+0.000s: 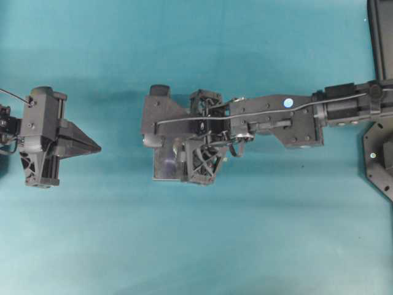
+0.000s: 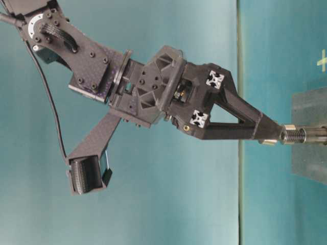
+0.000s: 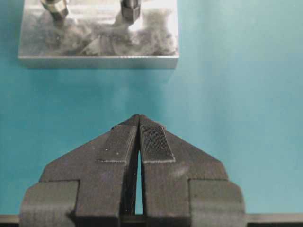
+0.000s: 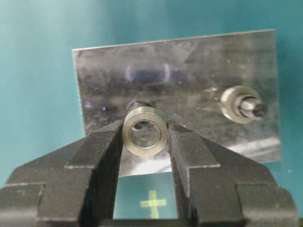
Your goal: Insert the washer onto the shaft.
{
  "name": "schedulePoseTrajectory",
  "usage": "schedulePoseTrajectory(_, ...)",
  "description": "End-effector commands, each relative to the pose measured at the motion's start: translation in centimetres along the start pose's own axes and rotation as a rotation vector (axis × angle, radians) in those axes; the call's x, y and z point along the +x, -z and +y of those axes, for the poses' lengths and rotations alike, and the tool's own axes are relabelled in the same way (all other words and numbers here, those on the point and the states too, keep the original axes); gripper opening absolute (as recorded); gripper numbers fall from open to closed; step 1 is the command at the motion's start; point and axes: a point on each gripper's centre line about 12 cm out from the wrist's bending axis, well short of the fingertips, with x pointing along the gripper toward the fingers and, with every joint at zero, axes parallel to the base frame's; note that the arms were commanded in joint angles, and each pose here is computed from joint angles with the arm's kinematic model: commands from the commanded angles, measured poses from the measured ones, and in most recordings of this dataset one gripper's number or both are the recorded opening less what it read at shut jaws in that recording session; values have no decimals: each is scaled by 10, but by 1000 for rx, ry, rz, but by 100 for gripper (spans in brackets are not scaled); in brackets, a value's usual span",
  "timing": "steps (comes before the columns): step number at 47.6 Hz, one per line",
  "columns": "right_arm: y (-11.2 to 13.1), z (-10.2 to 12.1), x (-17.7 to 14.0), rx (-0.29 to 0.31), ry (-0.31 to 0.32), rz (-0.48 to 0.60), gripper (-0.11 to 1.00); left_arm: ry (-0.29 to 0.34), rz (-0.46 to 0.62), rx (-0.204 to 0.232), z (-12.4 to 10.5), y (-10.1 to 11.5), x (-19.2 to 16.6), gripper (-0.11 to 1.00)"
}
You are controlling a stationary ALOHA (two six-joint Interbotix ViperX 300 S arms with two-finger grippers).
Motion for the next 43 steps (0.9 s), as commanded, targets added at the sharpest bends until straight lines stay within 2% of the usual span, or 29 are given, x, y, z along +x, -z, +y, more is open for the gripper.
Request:
schedulePoseTrajectory(1,-10,5,-10,-20,-8,-40,33,0,-26,3,0,-8,-1,0)
schedulePoseTrajectory(43,-10,3,10,-10,1,15,33,0,-28,3,0,-8,-1,0)
